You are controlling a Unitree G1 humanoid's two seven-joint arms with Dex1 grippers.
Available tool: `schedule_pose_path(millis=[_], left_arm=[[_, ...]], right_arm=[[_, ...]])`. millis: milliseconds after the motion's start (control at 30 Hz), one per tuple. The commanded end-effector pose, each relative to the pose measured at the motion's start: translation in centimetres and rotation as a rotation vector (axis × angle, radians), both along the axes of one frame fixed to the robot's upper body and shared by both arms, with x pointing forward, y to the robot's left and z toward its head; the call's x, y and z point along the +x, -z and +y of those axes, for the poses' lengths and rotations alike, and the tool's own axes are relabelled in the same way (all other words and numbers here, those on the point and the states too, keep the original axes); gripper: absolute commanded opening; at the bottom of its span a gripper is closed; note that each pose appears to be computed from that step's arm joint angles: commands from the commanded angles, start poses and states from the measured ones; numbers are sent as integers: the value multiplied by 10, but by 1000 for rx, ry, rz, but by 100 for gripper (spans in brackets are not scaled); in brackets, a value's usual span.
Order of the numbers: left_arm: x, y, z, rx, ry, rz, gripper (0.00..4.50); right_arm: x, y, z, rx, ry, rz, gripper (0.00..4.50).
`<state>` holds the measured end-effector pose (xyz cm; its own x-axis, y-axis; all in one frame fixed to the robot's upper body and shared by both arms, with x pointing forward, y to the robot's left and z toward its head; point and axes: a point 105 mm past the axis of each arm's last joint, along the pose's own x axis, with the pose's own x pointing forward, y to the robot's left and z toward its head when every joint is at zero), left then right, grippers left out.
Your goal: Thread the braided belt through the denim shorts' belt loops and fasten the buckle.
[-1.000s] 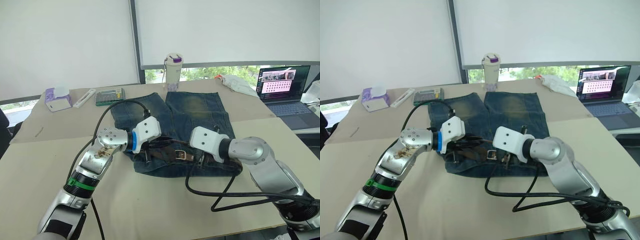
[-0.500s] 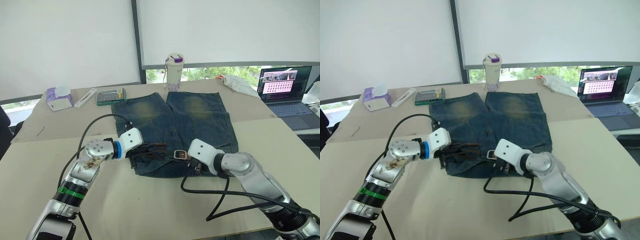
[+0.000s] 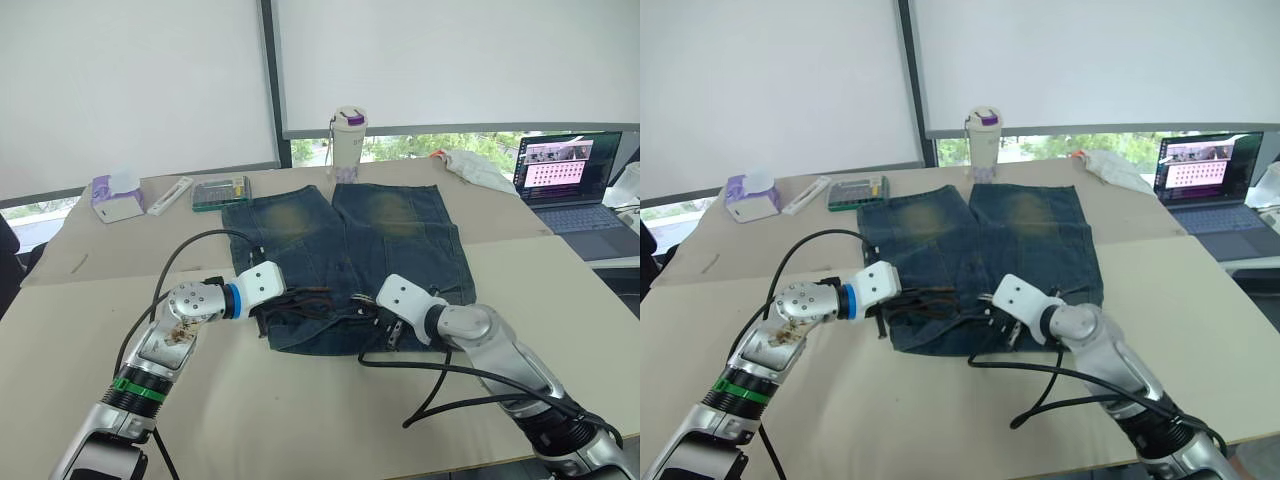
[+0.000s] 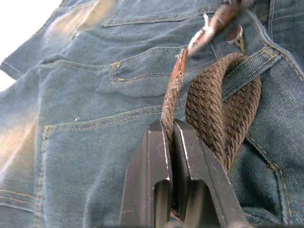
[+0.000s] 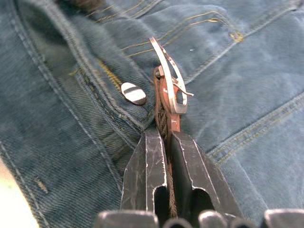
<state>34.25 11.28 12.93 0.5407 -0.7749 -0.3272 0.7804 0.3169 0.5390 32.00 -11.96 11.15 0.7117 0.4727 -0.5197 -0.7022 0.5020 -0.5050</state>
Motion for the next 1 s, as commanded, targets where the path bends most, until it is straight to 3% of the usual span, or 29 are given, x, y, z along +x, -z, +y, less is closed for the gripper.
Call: schedule_pose_path(millis=[33, 300, 567, 1000], left_arm=[[-1, -8, -10, 2, 23, -52, 0], [-4, -5, -41, 0, 73, -74, 0], [-1, -12, -63, -95, 18, -90, 0], [-7, 1, -72, -109, 20, -77, 0]], right_arm=[[-3, -16, -2, 77, 28, -36, 3], [-8, -27, 2, 143, 33, -48, 3], [-8, -30, 9, 185, 34, -42, 3], [-9, -33, 18, 175, -20, -45, 3]])
